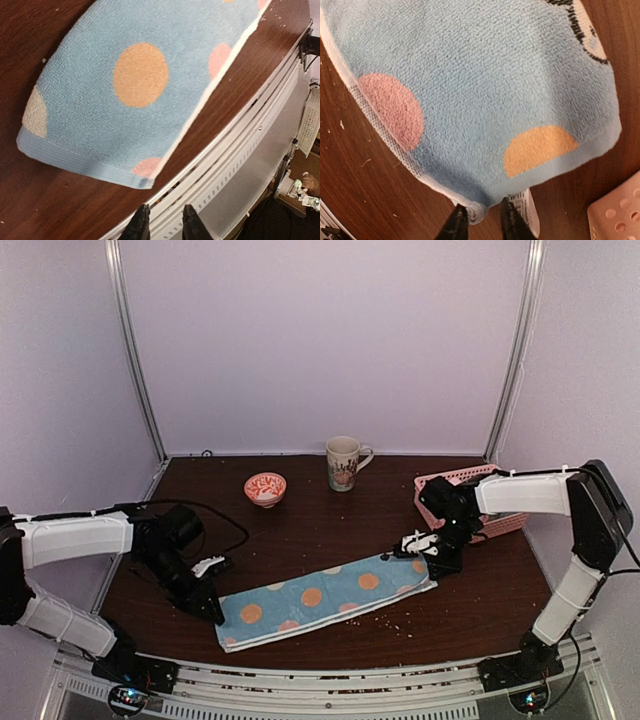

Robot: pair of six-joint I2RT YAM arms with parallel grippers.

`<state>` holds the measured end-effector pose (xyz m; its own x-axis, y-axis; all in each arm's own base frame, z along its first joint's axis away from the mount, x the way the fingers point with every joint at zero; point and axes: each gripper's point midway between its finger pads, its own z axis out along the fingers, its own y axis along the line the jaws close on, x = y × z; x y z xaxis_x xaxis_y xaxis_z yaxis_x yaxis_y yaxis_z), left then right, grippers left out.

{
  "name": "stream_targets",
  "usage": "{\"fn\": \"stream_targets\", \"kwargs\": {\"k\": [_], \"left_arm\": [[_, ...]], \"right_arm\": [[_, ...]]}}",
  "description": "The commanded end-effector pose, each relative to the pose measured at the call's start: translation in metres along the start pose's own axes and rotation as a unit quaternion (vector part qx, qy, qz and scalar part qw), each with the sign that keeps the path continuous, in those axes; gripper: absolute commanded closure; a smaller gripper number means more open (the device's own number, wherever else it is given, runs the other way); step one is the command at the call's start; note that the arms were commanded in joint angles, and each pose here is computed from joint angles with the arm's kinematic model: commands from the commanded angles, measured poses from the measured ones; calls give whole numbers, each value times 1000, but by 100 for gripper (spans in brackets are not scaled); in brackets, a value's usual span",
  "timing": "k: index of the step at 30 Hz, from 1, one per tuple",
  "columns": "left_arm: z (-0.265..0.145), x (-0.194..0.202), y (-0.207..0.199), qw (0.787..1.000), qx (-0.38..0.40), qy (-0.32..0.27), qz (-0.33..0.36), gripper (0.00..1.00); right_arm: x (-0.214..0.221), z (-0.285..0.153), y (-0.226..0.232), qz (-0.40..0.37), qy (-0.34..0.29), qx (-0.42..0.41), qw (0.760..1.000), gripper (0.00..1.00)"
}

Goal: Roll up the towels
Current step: Fold the towel at the center of the board.

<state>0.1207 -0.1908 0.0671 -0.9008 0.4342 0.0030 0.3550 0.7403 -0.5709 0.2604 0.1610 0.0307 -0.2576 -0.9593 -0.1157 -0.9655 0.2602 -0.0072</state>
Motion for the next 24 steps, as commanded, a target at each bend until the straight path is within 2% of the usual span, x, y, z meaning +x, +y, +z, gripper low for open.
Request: {"fn": "stream_targets", "kwargs": {"k": [1,2,6,11,16,20,24], "left_arm": [[-37,-17,-38,995,32,-64,70,73],[-45,-26,-41,993,23,-87,79,71],[-53,-65,-29,987,-32,-136,83,70],[-39,-103,-3,985,-79,-149,28,82],[-34,-111,17,979,-121,-163,11,85],[-25,-111,21,980,-115,-162,2,90],[-15,-109,15,984,-81,-157,-3,98]], "right_arm": [[-3,-37,-5,-5,-26,44,999,71],[-8,-46,-6,-5,-40,49,998,65],[-42,-71,-11,2,-111,40,993,62],[-76,-92,-13,35,-174,7,984,63],[-75,-126,-10,22,-203,40,978,64],[-74,-132,-32,72,-219,105,967,66],[-82,-126,-63,121,-219,147,957,75]]}}
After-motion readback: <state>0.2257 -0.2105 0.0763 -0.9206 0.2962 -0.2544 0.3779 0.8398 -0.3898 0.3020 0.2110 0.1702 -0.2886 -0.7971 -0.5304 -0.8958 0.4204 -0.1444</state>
